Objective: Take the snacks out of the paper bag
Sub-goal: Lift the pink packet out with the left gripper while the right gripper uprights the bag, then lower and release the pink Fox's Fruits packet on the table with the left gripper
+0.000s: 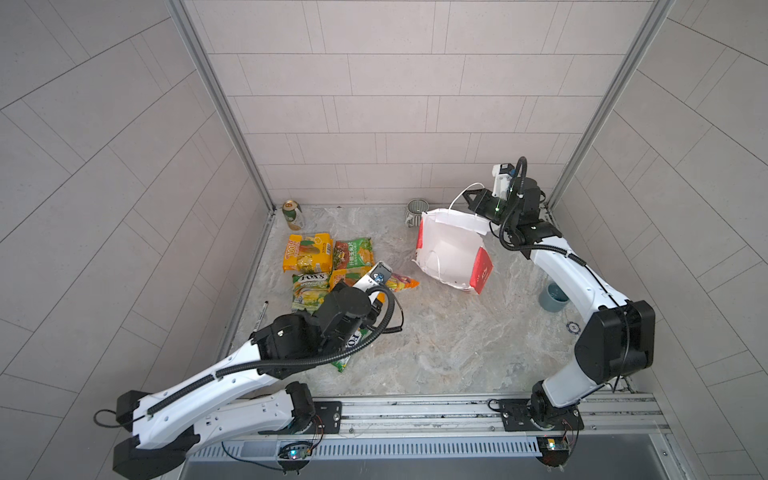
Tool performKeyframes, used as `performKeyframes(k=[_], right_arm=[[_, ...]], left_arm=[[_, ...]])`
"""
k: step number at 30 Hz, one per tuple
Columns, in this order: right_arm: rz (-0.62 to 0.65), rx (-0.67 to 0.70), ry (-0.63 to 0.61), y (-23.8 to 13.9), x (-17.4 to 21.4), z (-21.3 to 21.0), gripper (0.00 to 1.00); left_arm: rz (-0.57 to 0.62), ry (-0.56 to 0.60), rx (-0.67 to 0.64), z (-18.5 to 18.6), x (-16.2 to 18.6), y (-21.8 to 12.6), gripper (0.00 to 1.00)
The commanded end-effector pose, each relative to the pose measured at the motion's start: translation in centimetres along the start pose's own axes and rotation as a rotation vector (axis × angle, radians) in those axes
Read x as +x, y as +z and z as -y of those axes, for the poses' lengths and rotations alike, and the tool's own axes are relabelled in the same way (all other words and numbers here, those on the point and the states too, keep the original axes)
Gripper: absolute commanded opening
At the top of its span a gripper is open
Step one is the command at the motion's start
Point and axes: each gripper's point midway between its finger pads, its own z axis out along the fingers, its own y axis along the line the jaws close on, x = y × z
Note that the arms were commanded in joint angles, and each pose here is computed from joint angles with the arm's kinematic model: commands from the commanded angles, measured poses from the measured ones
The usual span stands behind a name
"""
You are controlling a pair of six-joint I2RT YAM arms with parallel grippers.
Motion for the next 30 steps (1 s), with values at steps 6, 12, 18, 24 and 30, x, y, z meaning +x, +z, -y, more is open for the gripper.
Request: performKeyframes(k=[6,12,18,24,30], right_arm=[[-0.013,-0.1,0.211,2.4,-1.1,-1.1,0.0],[-0.035,-0.107,0.322,4.4,-1.1,-0.4,0.0],[-0.054,-0.137,0.373,5.4,-0.8,-0.2,0.01],[-0.051,-0.134,0.374,5.4,-0.6,0.1,0.04],[-0.056,-0.144,0.381,5.5,-0.8,-0.2,0.1]], left_arm=[[-0.131,-0.042,-0.009,2.9,5.4,2.0,0.0],[-0.217,-0.02,0.006,4.9,8.9,3.3,0.0],[-0.27,-0.053,-0.017,5.9,11.0,4.4,0.0],[-0.285,-0.067,-0.014,7.4,10.5,6.0,0.0],[-0.365,-0.06,-0.004,8.8,11.5,6.8,0.0]])
